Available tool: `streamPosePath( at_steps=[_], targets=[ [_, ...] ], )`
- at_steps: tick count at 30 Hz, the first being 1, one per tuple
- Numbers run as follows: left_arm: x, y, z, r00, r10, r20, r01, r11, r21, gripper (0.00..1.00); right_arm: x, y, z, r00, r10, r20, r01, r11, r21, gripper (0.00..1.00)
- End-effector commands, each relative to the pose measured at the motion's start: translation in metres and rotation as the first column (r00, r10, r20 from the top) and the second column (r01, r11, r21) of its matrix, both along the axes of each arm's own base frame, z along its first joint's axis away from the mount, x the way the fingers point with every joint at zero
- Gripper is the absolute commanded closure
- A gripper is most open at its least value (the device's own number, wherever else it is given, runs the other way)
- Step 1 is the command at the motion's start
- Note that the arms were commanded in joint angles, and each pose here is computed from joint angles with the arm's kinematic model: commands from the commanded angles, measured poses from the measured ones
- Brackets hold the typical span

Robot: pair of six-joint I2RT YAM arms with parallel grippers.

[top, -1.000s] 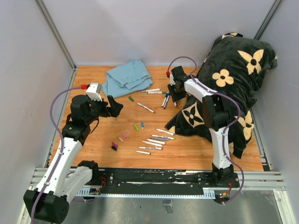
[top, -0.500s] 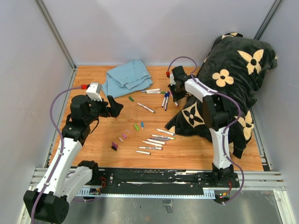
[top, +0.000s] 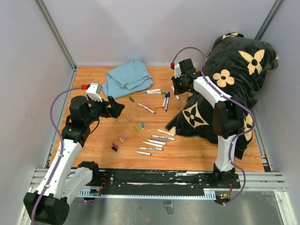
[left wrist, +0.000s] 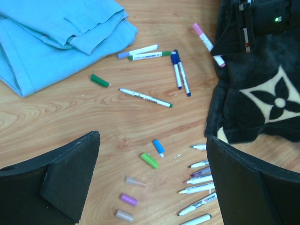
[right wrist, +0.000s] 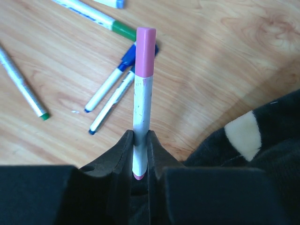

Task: Open the pen caps
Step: Pick up the pen from the center of the board.

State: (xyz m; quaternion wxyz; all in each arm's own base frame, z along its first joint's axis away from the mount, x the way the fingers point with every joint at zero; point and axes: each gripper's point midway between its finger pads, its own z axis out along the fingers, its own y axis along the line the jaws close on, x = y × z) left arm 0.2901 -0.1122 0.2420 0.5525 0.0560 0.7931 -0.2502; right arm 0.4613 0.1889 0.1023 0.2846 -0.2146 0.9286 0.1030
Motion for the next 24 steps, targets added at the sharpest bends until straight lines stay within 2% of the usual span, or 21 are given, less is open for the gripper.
streamPosePath(
  at_steps=[1,3,5,7,11,16,18,24],
  targets=[
    [-0.005,-0.013,0.025,0.995,-0.049,0.087,0.059,0.991,-0.120,0.01,-0.016,0.018,0.024,0.997,0.076,0.008,-0.076,0.985,0.156,0.99],
    [-0.012,-0.035,0.036,0.983,-0.126,0.130,0.159,0.945,-0.286,0.01,-0.027,0.032,0.041,0.992,0.127,0.022,-0.128,0.962,0.242,0.99],
    [-0.024,-0.054,0.040,0.967,-0.195,0.165,0.251,0.847,-0.469,0.03,-0.040,0.042,0.058,0.983,0.178,0.040,-0.182,0.931,0.316,0.99],
    [-0.024,-0.064,0.045,0.965,-0.185,0.183,0.257,0.788,-0.560,0.05,-0.055,0.053,0.078,0.971,0.228,0.068,-0.236,0.889,0.393,0.99],
    [-0.011,-0.092,0.057,0.957,-0.173,0.234,0.276,0.793,-0.542,0.05,-0.086,0.069,0.116,0.936,0.315,0.155,-0.348,0.779,0.522,0.99],
    [0.007,-0.112,0.074,0.935,-0.212,0.283,0.348,0.695,-0.630,0.05,-0.126,0.083,0.152,0.875,0.412,0.253,-0.471,0.612,0.635,0.99],
    [0.016,-0.123,0.075,0.929,-0.238,0.282,0.366,0.684,-0.631,0.06,-0.138,0.086,0.162,0.855,0.437,0.280,-0.502,0.559,0.660,0.99],
    [0.018,-0.148,0.091,0.892,-0.270,0.361,0.445,0.661,-0.604,0.06,-0.159,0.089,0.176,0.816,0.478,0.326,-0.553,0.479,0.682,0.99]
  ],
)
